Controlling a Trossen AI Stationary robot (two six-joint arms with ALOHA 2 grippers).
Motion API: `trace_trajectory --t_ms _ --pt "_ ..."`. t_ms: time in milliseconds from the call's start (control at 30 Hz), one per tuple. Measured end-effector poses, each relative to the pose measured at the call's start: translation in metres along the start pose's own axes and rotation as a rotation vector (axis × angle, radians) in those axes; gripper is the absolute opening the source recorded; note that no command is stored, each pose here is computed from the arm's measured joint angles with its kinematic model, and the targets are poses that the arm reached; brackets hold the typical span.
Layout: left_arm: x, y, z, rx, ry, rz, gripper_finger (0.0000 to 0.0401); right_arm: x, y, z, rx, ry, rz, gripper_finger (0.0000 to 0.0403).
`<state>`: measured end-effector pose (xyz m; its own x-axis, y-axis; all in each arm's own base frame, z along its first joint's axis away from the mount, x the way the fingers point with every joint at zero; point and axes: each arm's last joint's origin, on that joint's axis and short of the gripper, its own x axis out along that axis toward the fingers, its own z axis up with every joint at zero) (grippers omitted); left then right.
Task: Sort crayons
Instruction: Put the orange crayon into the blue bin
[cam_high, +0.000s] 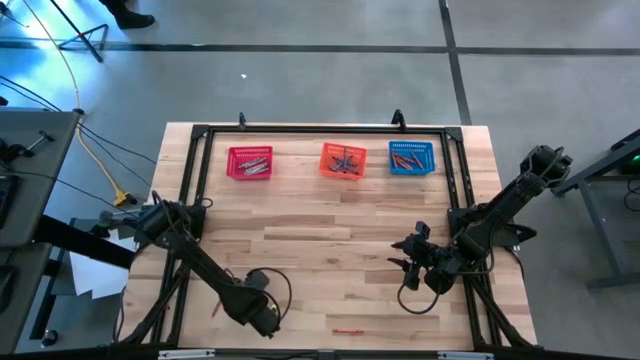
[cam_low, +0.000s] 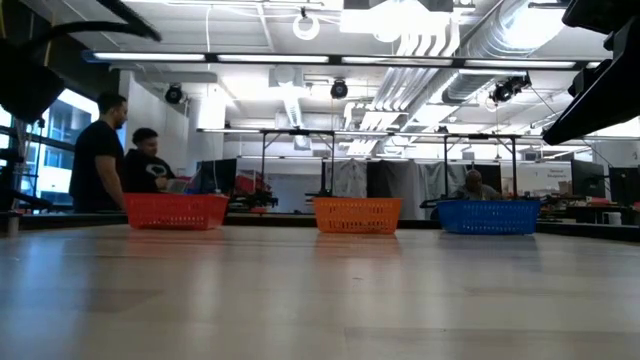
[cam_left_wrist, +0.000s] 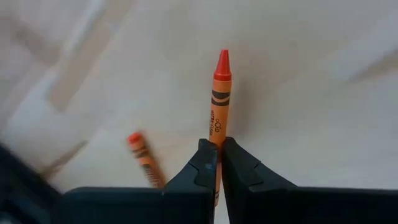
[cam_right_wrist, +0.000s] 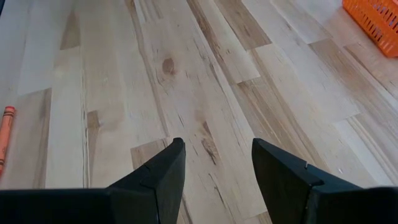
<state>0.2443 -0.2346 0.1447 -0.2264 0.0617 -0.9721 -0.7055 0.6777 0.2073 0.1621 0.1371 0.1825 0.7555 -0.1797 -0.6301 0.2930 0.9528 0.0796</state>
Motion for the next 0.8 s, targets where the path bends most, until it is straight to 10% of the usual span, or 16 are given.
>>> trace_trajectory --t_ms 333,800 --pt "-0.034 -0.017 0.007 -0.027 -0.214 -0.133 0.0000 0.000 0.000 0.000 0.002 -0.001 0.001 0.0181" --pt "-0.158 -0.072 0.030 0.171 -1.253 -0.535 0.0000 -0.003 0.016 0.020 0.073 -0.218 0.082 0.0181"
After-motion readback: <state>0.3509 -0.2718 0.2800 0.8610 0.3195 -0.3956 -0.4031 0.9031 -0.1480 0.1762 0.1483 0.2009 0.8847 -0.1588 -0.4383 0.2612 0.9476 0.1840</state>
